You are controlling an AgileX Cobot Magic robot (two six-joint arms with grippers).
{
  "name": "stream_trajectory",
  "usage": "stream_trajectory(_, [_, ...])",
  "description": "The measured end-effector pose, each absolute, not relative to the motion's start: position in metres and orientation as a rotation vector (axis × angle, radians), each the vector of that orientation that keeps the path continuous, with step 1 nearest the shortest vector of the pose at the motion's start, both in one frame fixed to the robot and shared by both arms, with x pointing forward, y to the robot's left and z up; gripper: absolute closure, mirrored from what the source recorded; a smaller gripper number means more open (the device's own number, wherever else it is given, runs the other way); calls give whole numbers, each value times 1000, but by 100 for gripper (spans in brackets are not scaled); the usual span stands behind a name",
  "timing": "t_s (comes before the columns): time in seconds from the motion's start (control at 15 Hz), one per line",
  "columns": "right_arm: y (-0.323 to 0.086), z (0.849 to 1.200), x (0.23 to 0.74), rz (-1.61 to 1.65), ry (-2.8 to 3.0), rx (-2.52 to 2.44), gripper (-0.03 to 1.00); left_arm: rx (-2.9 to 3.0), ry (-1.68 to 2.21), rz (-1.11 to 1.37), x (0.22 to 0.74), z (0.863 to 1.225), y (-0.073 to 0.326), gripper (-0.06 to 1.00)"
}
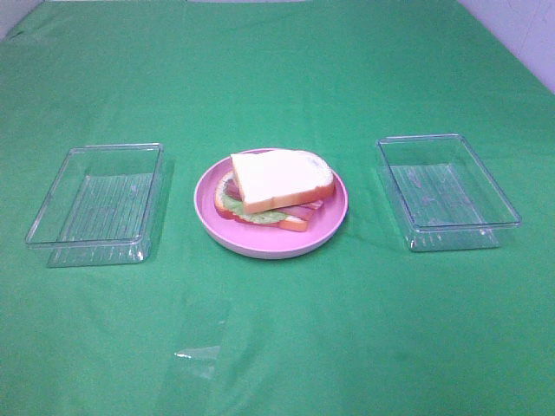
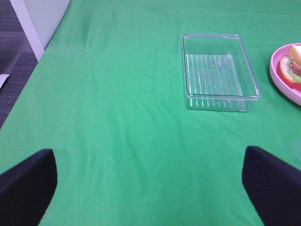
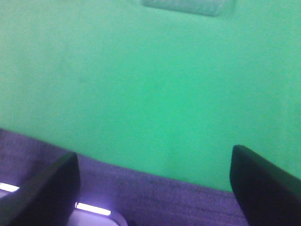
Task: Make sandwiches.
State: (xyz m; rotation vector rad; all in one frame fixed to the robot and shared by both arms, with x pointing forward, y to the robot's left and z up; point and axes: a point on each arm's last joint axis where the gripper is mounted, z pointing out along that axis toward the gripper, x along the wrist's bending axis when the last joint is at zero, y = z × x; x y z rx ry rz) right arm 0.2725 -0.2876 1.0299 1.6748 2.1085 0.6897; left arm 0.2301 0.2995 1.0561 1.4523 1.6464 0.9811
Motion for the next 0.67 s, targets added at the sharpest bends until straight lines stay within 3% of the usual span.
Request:
stream_trajectory(0.33, [-294,1030,234,826,1790,1594,12,1452,1646,981,230,1056,299,-4])
stream_trajectory(0.67, [-294,1029,231,832,1759,1592,12,1452,1646,981,230,1056,299,-4])
